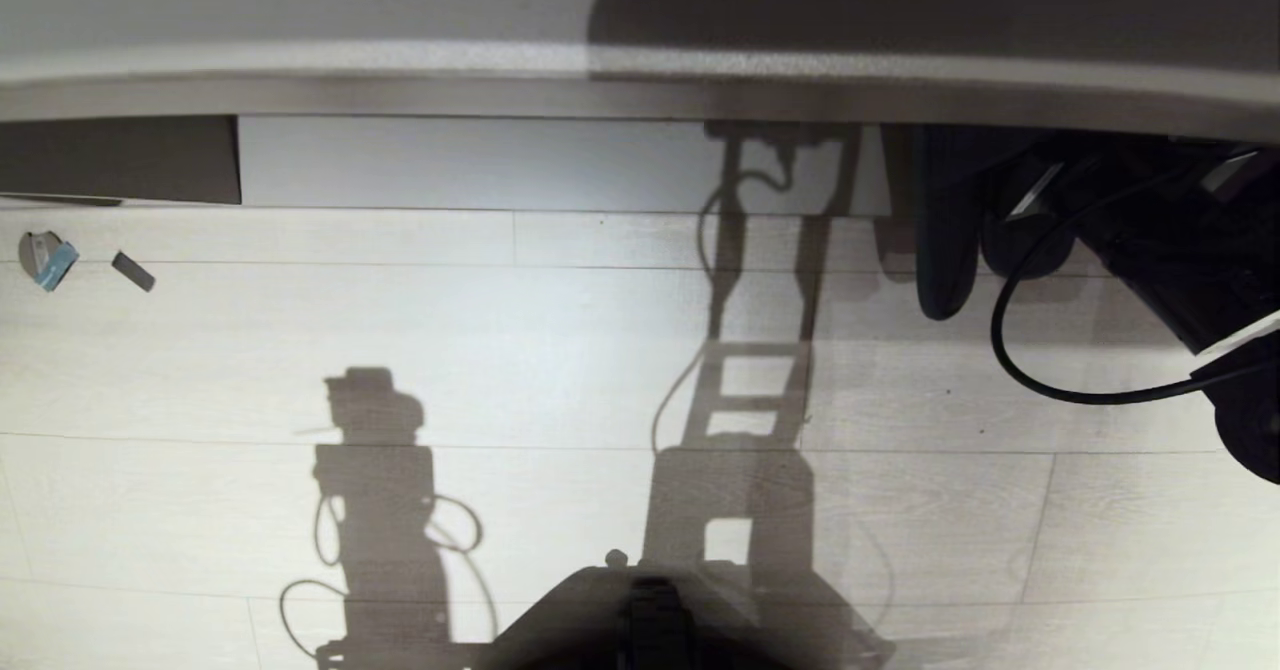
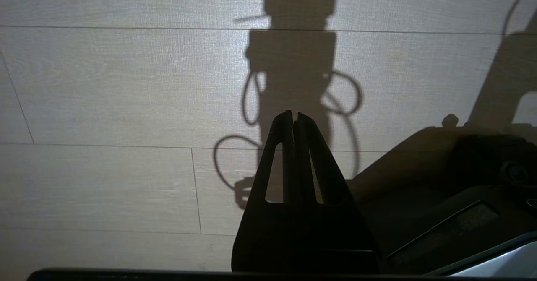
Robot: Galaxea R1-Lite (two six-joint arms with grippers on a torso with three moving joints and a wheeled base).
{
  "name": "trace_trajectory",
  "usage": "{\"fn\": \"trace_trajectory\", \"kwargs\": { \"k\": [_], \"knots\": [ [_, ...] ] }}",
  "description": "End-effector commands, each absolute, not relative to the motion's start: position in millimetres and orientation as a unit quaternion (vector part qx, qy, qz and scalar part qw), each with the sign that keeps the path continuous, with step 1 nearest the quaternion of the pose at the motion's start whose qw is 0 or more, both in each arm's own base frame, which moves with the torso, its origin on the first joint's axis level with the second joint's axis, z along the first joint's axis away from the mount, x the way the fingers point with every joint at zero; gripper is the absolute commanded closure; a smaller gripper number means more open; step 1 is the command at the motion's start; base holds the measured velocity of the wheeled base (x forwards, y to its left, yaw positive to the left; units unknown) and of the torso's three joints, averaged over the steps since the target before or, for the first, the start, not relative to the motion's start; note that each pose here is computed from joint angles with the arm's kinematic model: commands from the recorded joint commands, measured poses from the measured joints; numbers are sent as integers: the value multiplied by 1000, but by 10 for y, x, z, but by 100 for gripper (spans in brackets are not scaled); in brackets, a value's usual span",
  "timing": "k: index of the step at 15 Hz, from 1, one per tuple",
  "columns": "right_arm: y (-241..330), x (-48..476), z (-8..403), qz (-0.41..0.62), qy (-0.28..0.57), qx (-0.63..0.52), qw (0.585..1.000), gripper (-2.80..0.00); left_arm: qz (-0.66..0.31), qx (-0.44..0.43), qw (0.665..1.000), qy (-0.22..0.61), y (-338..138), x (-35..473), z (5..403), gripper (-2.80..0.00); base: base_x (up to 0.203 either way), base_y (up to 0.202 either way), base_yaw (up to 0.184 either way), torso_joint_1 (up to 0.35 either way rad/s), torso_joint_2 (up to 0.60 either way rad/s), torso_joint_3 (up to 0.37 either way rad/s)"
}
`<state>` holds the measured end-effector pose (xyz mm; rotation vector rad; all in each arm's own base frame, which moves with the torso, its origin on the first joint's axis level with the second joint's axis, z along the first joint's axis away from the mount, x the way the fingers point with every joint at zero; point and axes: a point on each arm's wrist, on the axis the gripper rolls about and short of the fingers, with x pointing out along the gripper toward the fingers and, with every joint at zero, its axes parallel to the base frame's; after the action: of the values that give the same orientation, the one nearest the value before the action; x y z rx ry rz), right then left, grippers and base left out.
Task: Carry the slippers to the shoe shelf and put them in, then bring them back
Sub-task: Place the slippers into the shoe cabinet
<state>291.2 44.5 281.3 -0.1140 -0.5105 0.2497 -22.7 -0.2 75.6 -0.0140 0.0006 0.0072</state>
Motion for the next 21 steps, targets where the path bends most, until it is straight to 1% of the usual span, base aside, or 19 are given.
{"fn": "trace_trajectory", "kwargs": {
  "k": [1,9,12,15,21],
  "knots": [
    [452,2945,2823,125,-257,-57,957,0,4,-7,1000,0,-2,-227,757,0,0,0,0,0,0,0],
    [466,3040,3023,125,-275,-55,952,0,4,-7,1000,0,-2,-227,757,0,0,0,0,0,0,0],
    [466,2999,3028,128,-273,-55,952,0,4,-7,1000,0,-2,-227,757,0,0,0,0,0,0,0],
    [460,2869,2968,156,-243,-64,955,0,4,-7,1000,0,-2,-227,757,0,0,0,0,0,0,0],
    [451,2811,2979,149,-249,-86,953,0,4,-7,1000,0,-2,-227,757,0,0,0,0,0,0,0]
  ]
}}
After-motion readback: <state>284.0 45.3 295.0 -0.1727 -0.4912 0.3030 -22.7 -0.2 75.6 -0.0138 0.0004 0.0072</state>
